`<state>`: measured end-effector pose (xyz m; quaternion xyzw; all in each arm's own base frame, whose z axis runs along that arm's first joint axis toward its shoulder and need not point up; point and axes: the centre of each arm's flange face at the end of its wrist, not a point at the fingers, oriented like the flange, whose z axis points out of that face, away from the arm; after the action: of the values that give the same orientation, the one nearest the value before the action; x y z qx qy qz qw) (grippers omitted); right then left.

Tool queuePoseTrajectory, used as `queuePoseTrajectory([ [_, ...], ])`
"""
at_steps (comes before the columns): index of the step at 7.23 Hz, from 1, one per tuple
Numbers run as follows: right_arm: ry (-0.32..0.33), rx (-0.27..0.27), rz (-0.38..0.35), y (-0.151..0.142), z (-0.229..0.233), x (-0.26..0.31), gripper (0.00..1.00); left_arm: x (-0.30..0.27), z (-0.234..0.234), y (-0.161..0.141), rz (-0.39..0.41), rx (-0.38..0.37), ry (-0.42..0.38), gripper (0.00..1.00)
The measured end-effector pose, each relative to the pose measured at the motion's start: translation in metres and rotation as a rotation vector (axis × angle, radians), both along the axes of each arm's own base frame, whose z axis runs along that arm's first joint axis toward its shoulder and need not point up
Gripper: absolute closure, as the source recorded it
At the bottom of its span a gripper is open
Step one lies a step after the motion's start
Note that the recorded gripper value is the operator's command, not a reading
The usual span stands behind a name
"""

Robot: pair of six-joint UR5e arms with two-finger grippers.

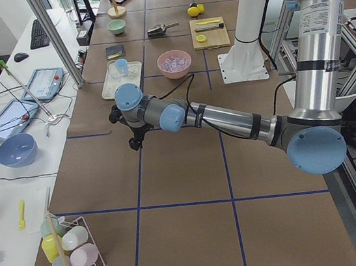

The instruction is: Put ice in cup with scoop

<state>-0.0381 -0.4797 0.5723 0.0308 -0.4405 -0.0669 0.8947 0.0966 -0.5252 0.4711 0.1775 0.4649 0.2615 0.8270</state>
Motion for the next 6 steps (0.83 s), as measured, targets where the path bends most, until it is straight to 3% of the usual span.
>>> queuePoseTrajectory([
  [4, -0.012, 0.035, -0.023, 0.001, -0.01, -0.011, 0.0, 0.156, -0.103, 0.028, 0.268, 0.427, 0.176, 0.0],
  [6, -0.014, 0.055, -0.057, 0.001, -0.019, -0.027, 0.0, 0.238, -0.14, 0.051, 0.302, 0.644, 0.229, 0.0],
])
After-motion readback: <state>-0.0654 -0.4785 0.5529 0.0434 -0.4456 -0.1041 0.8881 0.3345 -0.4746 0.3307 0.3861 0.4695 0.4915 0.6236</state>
